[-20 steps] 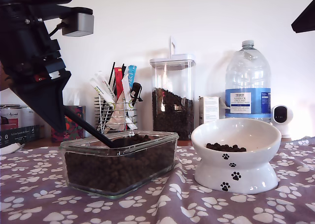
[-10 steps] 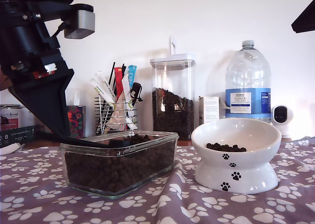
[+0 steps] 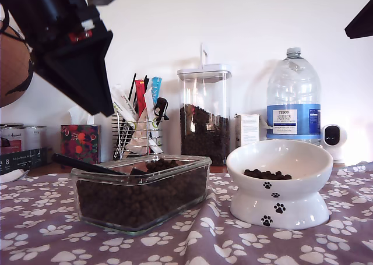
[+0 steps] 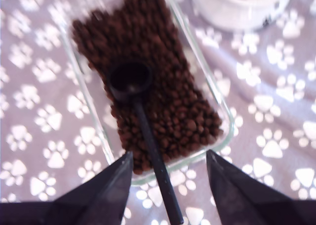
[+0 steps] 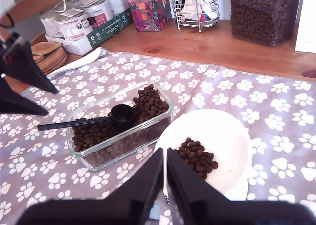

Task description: Measure one spoon of cat food and pour it into the food bowl

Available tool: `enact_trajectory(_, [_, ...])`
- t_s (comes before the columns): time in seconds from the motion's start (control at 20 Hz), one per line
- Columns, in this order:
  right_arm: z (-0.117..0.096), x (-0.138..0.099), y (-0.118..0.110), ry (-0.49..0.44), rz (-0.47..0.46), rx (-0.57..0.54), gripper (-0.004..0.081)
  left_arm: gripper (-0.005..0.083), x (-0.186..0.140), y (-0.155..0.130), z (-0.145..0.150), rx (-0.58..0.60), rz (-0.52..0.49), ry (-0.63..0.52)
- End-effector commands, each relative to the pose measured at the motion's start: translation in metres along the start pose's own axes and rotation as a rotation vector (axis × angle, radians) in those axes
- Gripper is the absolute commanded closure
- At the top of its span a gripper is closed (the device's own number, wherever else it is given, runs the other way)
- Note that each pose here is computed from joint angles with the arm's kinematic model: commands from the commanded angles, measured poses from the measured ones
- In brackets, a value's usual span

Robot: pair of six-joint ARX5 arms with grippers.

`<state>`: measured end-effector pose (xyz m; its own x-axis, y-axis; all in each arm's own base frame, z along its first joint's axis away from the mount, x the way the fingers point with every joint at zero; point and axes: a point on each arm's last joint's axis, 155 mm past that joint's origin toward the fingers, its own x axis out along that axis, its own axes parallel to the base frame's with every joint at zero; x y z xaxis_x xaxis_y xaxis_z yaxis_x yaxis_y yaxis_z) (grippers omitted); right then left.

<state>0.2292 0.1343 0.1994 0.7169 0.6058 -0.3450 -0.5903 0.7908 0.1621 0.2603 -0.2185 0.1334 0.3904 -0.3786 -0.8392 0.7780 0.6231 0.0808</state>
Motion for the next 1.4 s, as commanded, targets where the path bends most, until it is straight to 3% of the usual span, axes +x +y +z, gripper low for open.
enact_trajectory(0.0, [0.007,-0.001,0.003,-0.017,0.012,-0.007,0.078,0.0353,-0.001,-0.001,-0.003,-0.019,-0.006,0.007])
enact_trajectory(0.05, [0.007,-0.001,0.003,-0.02,0.011,-0.009,0.078,0.0417,-0.001,-0.002,-0.003,-0.039,-0.006,0.007])
enact_trajectory(0.15, [0.015,-0.001,0.001,-0.051,-0.001,-0.031,0.0781,0.0764,-0.003,0.0,0.002,-0.063,-0.002,-0.017])
enact_trajectory(0.25, [0.032,-0.003,-0.008,-0.114,-0.054,-0.067,0.0781,0.0784,-0.006,0.006,0.019,-0.104,0.015,-0.094])
enact_trajectory(0.5, [0.063,-0.013,-0.041,-0.229,-0.253,-0.144,0.0781,0.0796,-0.036,0.043,0.057,-0.156,0.127,-0.418])
enact_trajectory(0.6, [0.075,-0.021,-0.053,-0.276,-0.326,-0.148,0.0781,0.0796,-0.052,0.061,0.05,-0.191,0.19,-0.529])
enact_trajectory(0.8, [0.081,-0.037,-0.071,-0.313,-0.42,-0.113,0.0781,0.0796,-0.085,0.093,0.009,-0.327,0.321,-0.684])
enact_trajectory(0.9, [0.077,-0.042,-0.07,-0.324,-0.421,-0.1,0.0781,0.0796,-0.105,0.097,-0.008,-0.357,0.374,-0.764])
enact_trajectory(1.05, [0.049,-0.033,-0.066,-0.312,-0.376,-0.032,0.0781,0.0796,-0.129,0.088,-0.02,-0.368,0.399,-0.857])
enact_trajectory(1.2, [0.019,-0.024,-0.068,-0.27,-0.378,-0.019,0.0781,0.0796,-0.146,0.079,-0.028,-0.369,0.403,-0.895])
enact_trajectory(1.35, [0.01,-0.025,-0.069,-0.243,-0.397,-0.051,0.0781,0.0796,-0.151,0.075,-0.033,-0.369,0.404,-0.902])
